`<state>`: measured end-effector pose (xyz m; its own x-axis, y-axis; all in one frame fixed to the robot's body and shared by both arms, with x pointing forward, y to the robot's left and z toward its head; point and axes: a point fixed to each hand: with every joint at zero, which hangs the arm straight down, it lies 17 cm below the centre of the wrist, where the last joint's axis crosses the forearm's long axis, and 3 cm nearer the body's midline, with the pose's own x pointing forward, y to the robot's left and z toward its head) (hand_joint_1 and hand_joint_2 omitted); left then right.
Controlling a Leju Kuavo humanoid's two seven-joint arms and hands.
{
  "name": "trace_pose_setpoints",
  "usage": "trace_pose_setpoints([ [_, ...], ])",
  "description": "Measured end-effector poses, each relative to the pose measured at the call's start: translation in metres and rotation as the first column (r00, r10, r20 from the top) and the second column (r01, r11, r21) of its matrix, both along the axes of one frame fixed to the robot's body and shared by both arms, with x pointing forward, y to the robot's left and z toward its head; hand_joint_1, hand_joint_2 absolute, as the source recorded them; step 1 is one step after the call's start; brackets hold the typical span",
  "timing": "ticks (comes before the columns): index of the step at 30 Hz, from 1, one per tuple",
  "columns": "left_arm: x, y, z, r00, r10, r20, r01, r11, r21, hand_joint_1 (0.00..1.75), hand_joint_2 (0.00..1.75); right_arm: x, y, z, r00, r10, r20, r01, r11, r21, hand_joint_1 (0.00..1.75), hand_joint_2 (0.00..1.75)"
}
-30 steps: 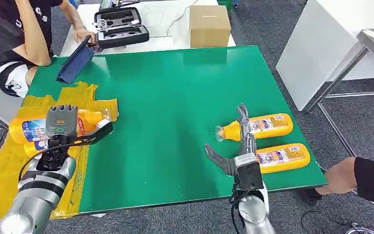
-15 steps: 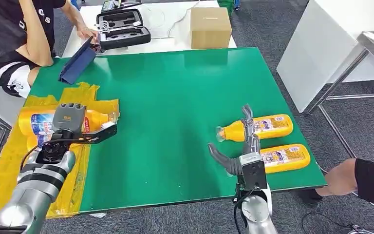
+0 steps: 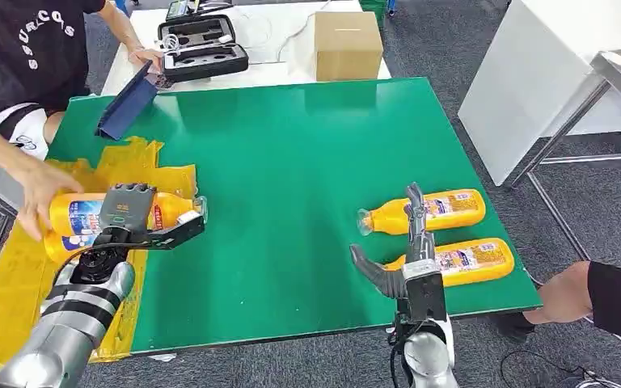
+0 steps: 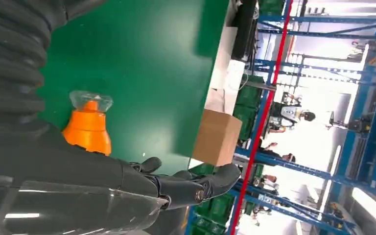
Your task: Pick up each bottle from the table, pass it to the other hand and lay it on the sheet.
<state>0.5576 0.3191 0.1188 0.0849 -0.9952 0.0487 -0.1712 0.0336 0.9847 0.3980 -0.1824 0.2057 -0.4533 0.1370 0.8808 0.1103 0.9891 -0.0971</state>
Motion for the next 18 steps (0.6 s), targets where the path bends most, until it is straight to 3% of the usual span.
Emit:
trace_pose_setpoints([
  [5,-0.019,-0.002,0.05,0.966,0.016,0.256,0.004,0.997,-0.075,1.75,1.75,0.0,-0.001,-0.001,1.0,-0.005,-0.002,0.005,1.0,0.002,0.0,1.75],
  [10,-0.057,-0.012,0.117,0.875,-0.01,0.483,0.025,0.999,-0.026,1.75,1.75,-0.002,-0.004,-0.004,1.0,-0.024,-0.007,0.024,1.0,0.007,0.0,1.75],
  [18,-0.105,-0.003,0.179,0.768,0.034,0.639,-0.015,0.999,-0.035,1.75,1.75,-0.005,-0.005,-0.008,0.999,-0.033,-0.012,0.033,0.999,0.012,0.0,1.75],
])
